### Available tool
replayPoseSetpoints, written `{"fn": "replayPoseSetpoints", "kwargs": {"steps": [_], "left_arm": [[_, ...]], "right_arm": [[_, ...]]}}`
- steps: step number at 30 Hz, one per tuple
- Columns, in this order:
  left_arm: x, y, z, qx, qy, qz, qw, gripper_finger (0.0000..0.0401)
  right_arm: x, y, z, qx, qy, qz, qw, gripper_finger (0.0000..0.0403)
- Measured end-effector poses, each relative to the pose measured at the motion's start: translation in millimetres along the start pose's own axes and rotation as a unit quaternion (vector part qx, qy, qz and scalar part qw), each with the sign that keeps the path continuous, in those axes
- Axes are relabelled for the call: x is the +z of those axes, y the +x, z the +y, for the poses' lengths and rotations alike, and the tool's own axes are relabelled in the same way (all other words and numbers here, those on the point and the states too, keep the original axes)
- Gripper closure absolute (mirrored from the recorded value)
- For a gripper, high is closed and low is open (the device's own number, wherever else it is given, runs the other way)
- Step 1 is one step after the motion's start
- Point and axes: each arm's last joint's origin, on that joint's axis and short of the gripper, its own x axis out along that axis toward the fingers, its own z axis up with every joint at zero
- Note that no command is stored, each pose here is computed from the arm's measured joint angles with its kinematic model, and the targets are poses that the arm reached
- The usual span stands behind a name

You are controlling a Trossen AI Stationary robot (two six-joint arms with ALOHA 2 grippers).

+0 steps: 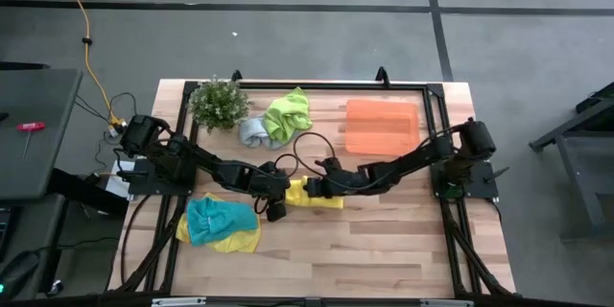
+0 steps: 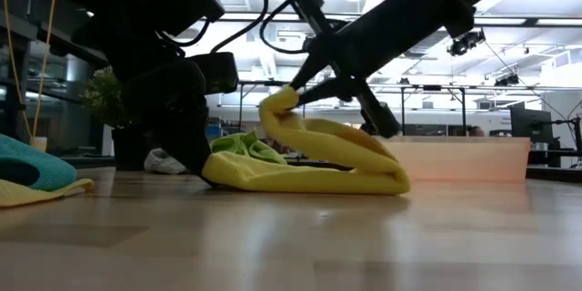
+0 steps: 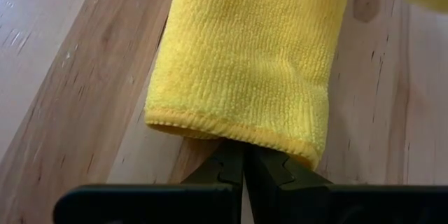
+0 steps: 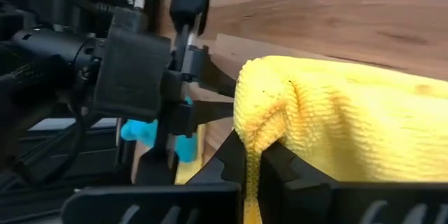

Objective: Fold microfiber towels
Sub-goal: Fold the right yellow microfiber cloth

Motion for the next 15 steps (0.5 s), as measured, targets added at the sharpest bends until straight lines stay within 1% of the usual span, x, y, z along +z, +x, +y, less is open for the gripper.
{"fn": "replayPoseSetpoints", "kwargs": {"steps": [9, 12, 15], "left_arm": [[0.0, 0.0, 0.1, 0.001, 0.000, 0.000, 1.000, 0.0401], [-0.1, 0.0, 0.1, 0.001, 0.000, 0.000, 1.000, 0.0401], [-0.1, 0.0, 0.1, 0.001, 0.000, 0.000, 1.000, 0.0401]], "right_arm": [[-1.9, 10.5, 2.7, 0.000, 0.003, -0.006, 1.000, 0.0397], [-1.6, 10.5, 2.3, -0.002, 0.004, -0.010, 1.000, 0.0377], [-1.2, 10.4, 2.9, 0.000, 0.002, -0.016, 1.000, 0.0338]]}}
